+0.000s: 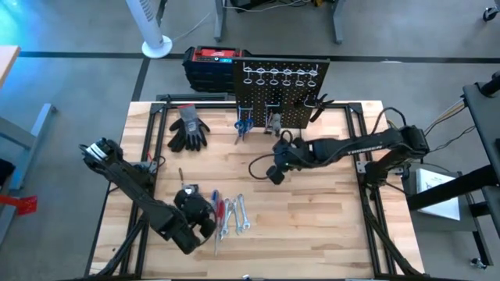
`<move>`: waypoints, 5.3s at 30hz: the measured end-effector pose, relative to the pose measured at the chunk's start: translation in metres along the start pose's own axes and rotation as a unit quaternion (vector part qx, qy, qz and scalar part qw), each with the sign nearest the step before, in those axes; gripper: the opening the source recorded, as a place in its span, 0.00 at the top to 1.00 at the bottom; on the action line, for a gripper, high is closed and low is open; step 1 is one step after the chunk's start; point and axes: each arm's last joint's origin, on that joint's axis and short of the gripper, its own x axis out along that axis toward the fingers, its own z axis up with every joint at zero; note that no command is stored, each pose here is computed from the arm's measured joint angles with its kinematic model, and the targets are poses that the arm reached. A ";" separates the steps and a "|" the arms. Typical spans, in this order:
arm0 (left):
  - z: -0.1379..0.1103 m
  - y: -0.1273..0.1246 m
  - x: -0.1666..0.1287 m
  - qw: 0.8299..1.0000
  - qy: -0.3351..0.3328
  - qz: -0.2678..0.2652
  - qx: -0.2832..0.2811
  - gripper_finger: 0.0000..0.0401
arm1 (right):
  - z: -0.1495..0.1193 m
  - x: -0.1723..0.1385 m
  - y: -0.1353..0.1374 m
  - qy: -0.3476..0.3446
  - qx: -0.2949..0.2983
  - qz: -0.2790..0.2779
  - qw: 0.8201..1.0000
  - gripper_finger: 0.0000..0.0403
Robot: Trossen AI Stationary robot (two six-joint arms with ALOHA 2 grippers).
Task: Hang tools onto peg board
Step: Hang the grey screwdriver on the pegboard
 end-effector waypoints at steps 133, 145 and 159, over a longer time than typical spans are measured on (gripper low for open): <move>0.148 0.040 0.113 0.789 -0.388 -0.469 0.090 0.73 | -0.073 0.032 0.053 -0.342 -0.144 0.161 0.914 0.54; 0.148 0.040 0.112 0.763 -0.368 -0.516 0.125 0.73 | -0.073 0.027 0.057 -0.312 -0.142 0.260 0.903 0.85; 0.143 0.051 0.114 0.794 -0.353 -0.489 0.079 0.55 | -0.068 0.010 0.046 -0.332 -0.056 0.236 0.912 0.88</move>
